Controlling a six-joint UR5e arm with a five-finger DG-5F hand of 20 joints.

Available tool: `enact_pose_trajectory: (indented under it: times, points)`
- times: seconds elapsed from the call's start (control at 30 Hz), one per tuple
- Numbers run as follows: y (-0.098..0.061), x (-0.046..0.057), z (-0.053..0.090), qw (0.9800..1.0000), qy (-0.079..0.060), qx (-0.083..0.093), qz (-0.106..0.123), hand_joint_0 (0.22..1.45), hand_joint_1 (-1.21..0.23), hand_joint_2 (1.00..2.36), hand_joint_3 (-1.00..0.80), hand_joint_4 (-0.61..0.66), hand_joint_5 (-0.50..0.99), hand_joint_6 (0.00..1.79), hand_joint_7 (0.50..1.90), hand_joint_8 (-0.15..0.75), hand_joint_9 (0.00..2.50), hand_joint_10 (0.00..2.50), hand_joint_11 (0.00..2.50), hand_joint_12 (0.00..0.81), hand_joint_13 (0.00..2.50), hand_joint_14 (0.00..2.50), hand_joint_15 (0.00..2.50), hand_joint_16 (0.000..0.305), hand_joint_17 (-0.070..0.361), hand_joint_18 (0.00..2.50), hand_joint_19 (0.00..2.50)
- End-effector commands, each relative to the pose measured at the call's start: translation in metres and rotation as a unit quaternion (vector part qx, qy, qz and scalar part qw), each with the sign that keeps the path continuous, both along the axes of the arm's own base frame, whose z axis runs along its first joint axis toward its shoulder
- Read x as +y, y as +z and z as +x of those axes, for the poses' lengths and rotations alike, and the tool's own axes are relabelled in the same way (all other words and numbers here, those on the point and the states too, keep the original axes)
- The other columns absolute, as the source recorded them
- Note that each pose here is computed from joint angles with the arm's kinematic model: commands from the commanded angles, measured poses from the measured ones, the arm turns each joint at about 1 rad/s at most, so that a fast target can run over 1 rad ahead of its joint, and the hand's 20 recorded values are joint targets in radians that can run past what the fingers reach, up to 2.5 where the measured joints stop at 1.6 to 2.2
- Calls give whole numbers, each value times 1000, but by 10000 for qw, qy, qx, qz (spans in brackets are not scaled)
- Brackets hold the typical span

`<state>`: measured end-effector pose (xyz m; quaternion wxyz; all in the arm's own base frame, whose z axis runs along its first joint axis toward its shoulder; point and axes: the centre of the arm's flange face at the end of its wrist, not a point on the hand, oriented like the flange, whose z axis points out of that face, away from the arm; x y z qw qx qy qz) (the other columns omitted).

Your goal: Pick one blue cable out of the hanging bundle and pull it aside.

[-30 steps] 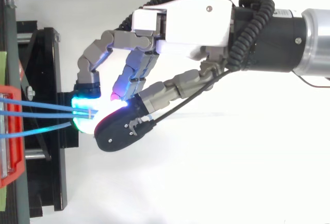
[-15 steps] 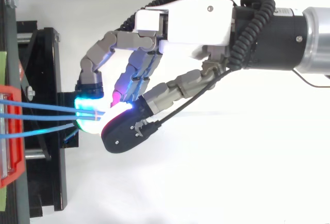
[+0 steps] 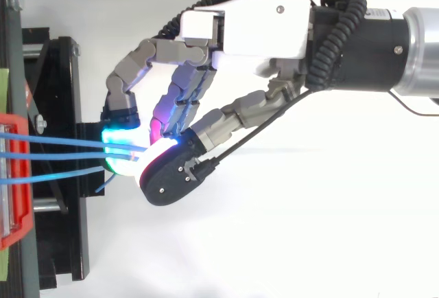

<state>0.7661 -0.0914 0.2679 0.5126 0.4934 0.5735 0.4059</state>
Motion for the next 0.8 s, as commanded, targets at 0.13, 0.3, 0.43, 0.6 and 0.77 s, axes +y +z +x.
enact_pose_trajectory:
  times: [0.13,0.3,0.43,0.6,0.77]
  points:
    - [0,0,0,10000,6,-2,0,794,-902,1000,-500,-298,-124,974,1059,218,1036,21,564,265,1031,25,592,39,87,822,435]
    - [0,0,0,10000,6,-2,0,787,-923,1000,-500,-336,-121,972,1058,175,1038,20,546,256,1037,24,594,37,84,829,431]
    - [0,-2,0,10000,-9,-2,0,777,-932,1000,-500,-355,-119,971,1042,165,1045,18,527,252,1037,25,597,37,83,833,424]
    - [0,-4,-1,10000,6,-2,4,713,-971,1000,-500,-264,-106,951,909,156,1049,18,525,249,1039,26,604,36,82,830,435]
    - [0,-4,-1,10000,52,-1,4,571,-984,1000,-500,-131,-105,905,861,163,1056,18,530,262,1046,26,605,38,86,834,456]
